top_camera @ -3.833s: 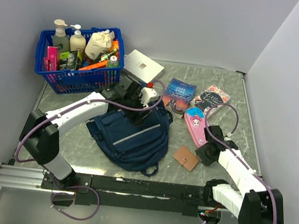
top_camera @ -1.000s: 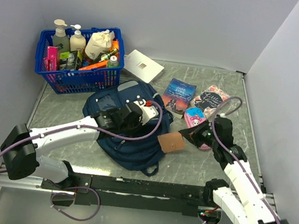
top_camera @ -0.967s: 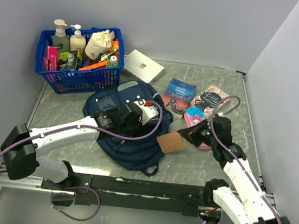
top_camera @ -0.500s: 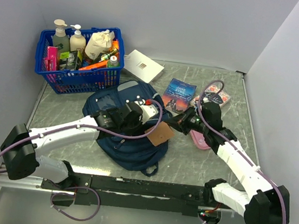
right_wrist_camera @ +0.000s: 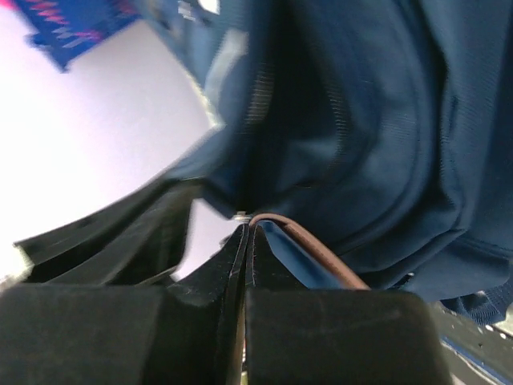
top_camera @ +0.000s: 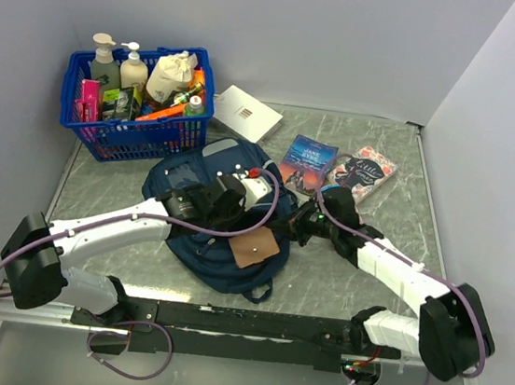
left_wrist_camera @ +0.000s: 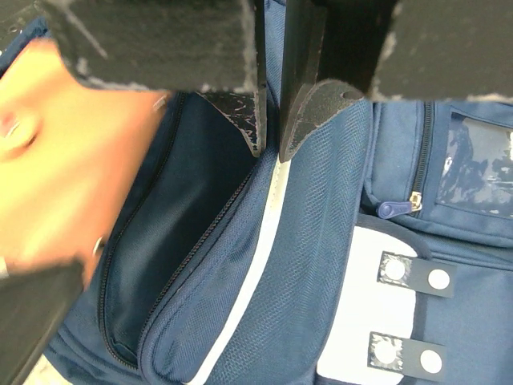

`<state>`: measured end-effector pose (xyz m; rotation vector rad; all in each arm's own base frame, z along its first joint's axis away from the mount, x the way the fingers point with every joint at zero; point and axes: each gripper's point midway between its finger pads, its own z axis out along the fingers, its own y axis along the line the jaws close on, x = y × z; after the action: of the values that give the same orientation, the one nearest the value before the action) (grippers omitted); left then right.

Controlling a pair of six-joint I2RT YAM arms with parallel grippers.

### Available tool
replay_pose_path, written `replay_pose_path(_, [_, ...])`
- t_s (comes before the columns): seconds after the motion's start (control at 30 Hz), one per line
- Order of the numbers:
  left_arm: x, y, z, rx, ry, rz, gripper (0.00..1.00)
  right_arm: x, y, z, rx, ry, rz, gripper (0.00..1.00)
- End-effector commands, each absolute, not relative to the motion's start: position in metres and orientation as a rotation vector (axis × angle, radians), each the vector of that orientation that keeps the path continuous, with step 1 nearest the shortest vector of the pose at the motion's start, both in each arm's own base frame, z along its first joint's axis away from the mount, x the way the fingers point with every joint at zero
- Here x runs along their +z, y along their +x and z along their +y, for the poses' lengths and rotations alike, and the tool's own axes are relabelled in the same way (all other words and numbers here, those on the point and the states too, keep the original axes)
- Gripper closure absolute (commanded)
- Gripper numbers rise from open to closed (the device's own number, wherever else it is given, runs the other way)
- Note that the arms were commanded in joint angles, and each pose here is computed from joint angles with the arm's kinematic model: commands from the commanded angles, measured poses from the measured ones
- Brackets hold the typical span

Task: Pack the student bag
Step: Place the personal item in the student bag.

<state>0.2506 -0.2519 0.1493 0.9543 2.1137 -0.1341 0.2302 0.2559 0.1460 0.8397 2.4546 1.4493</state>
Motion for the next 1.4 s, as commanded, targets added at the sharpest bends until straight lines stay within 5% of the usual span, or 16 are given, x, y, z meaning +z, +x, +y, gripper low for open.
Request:
replay_pose_path(0.0, [0.212,0.279,-0.255,-0.136,0.773,1.978,0.99,0.157,0.246,0.265,1.45,0.883,2.36,1.0])
replay_pose_path(0.5, [0.21,0.268,-0.261,-0.216,0.796,2.003,0.99,0.128,0.308,0.226,0.983,1.212,2.212,1.0])
replay_pose_path(0.77, [0.225,0.261,-0.28,-0.324,0.841,2.003,0.99,0.13,0.307,0.267,0.998,1.019,2.315,1.0])
replay_pose_path(0.83, [0.225,0.263,-0.28,-0.311,0.845,1.998,0.99,0.133,0.302,0.274,0.993,0.941,2.363,0.82])
replay_pose_path(0.87, [0.225,0.264,-0.28,-0.309,0.845,1.994,0.99,0.133,0.297,0.276,1.008,0.879,2.395,0.64])
replay_pose_path(1.0, [0.217,0.264,-0.279,-0.301,0.851,2.007,0.99,0.136,0.289,0.261,0.985,0.751,2.408,0.45])
replay_pose_path(1.1, [0.211,0.264,-0.279,-0.288,0.855,2.015,0.99,0.148,0.288,0.247,0.968,0.657,2.349,0.43])
replay_pose_path(1.13, [0.21,0.265,-0.279,-0.287,0.86,2.014,0.99,0.159,0.287,0.243,0.971,0.626,2.31,0.43])
replay_pose_path(1.2, [0.206,0.265,-0.279,-0.28,0.866,2.019,0.99,0.162,0.285,0.236,0.953,0.552,2.268,0.63])
replay_pose_path(1.27, [0.202,0.265,-0.279,-0.274,0.873,2.025,0.99,0.153,0.281,0.231,0.93,0.515,2.264,0.95])
replay_pose_path(1.37, [0.201,0.265,-0.279,-0.274,0.876,2.027,0.99,0.145,0.278,0.235,0.944,0.462,2.273,1.0])
